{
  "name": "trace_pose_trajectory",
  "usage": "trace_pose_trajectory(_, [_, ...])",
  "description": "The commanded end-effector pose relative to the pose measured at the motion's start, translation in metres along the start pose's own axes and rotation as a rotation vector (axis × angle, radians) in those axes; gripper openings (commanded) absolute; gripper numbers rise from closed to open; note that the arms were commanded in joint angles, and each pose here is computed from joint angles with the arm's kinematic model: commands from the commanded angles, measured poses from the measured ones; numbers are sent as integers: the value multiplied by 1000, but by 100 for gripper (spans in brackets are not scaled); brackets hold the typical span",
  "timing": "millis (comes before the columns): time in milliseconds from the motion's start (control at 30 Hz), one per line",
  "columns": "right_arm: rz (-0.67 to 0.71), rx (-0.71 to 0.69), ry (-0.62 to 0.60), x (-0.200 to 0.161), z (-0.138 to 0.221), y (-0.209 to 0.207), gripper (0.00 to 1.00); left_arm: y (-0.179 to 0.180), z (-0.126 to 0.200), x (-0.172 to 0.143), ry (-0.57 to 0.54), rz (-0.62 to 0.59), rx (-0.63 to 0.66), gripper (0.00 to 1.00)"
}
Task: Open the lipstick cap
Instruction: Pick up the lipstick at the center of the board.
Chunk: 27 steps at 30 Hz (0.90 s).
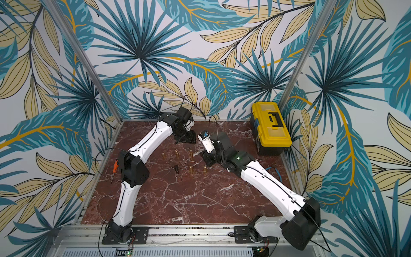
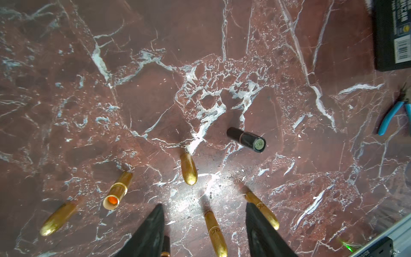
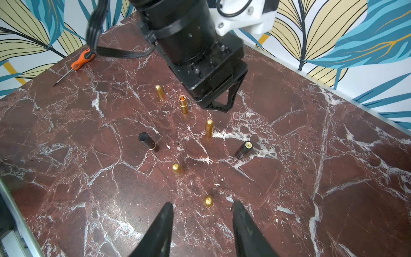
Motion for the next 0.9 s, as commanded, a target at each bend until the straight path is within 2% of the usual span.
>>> trace_pose_trajectory(0, [-14, 21, 14, -6, -1, 1, 46, 2, 8, 8, -25, 4, -16, 60])
trace_pose_trajectory(333, [-20, 14, 20, -5, -6, 0, 46, 20, -31, 9, 36, 23, 30, 59])
trace_pose_trajectory(467, [-18, 10, 24, -6, -6, 0, 46, 22, -56, 4, 85, 14, 51, 58])
trace_pose_trajectory(867, [-12, 4, 32, -11, -9, -1, 45, 18, -76, -11, 141, -6, 111, 54])
Point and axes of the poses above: each gripper's point midway between its finger pads, its own z axis back along the fingers, its own y axis along the line the jaws close on, x = y × z, the point moved 9 cm from there along z, back along the fingers, and after that the axes turned 2 degrees about -z, right-handed, at the moved point
